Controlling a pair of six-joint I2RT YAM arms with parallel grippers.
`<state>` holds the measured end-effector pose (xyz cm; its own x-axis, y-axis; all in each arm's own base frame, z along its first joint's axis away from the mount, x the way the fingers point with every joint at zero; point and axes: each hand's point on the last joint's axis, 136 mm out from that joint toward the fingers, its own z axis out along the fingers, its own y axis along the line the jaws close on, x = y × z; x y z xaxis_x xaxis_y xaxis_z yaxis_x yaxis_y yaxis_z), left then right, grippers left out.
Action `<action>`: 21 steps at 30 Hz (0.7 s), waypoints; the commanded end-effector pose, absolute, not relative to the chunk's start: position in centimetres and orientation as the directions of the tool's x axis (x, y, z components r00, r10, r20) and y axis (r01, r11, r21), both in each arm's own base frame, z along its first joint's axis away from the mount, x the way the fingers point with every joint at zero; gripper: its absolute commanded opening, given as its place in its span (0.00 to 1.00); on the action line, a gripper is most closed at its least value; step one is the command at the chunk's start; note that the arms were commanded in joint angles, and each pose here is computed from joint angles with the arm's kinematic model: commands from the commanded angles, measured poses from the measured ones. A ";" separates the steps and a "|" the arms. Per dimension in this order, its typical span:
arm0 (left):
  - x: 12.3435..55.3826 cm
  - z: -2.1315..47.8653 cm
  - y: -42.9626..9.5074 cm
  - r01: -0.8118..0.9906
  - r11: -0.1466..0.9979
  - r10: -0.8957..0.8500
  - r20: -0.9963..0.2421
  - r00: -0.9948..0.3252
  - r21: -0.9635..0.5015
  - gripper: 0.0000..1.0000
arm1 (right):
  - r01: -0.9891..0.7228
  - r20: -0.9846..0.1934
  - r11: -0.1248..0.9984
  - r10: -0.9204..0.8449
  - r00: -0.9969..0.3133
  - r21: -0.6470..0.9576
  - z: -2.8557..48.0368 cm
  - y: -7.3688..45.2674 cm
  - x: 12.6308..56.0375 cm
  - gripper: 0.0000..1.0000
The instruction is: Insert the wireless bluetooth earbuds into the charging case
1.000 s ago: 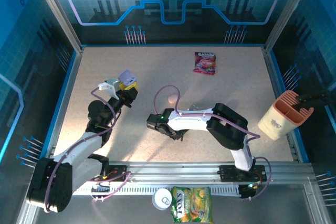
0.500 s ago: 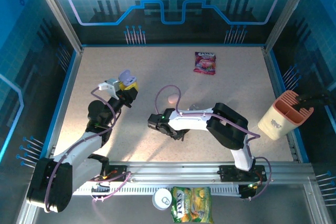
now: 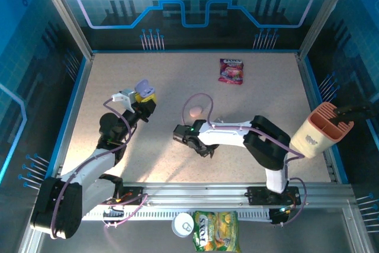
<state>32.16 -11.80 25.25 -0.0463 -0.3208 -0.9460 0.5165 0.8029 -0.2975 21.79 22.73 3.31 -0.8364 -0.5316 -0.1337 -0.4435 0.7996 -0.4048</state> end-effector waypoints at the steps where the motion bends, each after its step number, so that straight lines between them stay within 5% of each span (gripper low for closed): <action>1: 32.0 26.5 -12.6 0.577 0.776 -0.299 -0.954 -0.020 -0.255 0.39 | -0.391 -0.222 0.883 -0.448 -0.866 -0.260 5.1 23.2 22.2 0.18; 10: 31.0 26.5 -15.5 0.705 0.677 -0.264 -0.964 -0.035 -0.211 0.37 | -0.189 -0.300 0.941 -0.101 -0.949 0.281 6.5 22.5 22.5 0.19; 21: 28.9 25.1 -19.6 0.794 0.591 -0.185 -0.982 -0.038 -0.142 0.37 | 0.019 -0.189 0.750 0.191 -0.963 0.662 8.4 20.6 23.6 0.19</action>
<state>29.48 -18.41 23.54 -0.1134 -0.2053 -0.9721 0.7459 0.6288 -0.2198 23.60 19.11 6.95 -0.9580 0.1597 -0.2383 0.0118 0.8520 0.5234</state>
